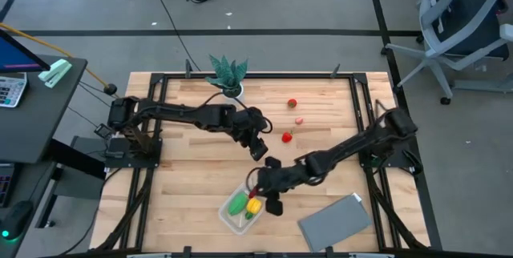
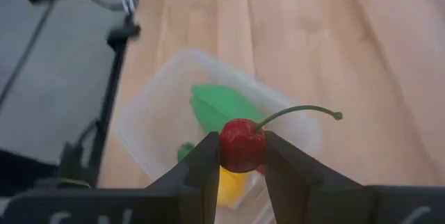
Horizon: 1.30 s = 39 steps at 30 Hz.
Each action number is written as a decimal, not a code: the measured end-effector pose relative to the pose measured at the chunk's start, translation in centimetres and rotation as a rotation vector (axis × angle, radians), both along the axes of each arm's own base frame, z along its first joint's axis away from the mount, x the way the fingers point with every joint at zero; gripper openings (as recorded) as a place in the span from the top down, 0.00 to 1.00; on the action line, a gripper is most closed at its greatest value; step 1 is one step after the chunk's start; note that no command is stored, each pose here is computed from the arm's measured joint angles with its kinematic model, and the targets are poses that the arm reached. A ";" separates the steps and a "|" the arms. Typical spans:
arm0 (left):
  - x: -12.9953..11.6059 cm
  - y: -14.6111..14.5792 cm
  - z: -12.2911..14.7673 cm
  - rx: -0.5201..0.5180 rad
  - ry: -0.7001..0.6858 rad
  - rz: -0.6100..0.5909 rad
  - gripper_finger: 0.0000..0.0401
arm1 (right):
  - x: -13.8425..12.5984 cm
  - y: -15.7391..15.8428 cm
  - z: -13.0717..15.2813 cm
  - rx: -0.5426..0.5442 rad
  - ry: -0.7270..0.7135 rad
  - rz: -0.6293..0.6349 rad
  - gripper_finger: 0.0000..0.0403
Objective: Pick and placing Produce into tupperware
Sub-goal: Put the red cherry into the transparent bin, then put the yellow zucchini into the transparent bin
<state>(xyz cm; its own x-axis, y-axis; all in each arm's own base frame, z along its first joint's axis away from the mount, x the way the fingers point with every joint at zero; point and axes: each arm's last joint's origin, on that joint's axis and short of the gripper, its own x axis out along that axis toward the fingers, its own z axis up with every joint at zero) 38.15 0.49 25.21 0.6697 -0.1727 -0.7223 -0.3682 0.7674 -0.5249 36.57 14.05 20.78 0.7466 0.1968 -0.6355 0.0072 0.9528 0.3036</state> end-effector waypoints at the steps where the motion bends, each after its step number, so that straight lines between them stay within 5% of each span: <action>1: 0.0 0.1 0.0 0.000 -0.001 0.004 0.73 | 0.5 0.0 -0.5 0.024 0.019 0.005 0.75; 6: 0.0 0.2 0.0 0.015 -0.004 -0.011 0.73 | 1.6 -0.2 -2.0 0.090 0.077 0.038 0.75; 17: 0.0 0.1 0.0 0.041 -0.012 -0.042 0.73 | 1.2 -0.2 -3.6 0.040 0.172 0.054 0.74; 29: 0.0 0.1 0.0 0.063 -0.018 -0.067 0.73 | 1.1 -0.2 -3.7 0.088 0.197 0.002 0.55; 39: -0.2 -1.3 -0.1 0.241 -0.070 -0.387 0.73 | -1.7 -1.2 0.8 0.224 0.301 -0.138 0.52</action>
<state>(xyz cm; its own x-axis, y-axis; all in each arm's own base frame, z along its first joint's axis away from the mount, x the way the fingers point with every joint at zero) 37.95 -0.77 25.09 0.6375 -0.2524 -0.7279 -0.0009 0.9446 -0.3283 34.85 12.86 21.61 0.5627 0.2662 -0.7826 0.2511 0.8469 0.4687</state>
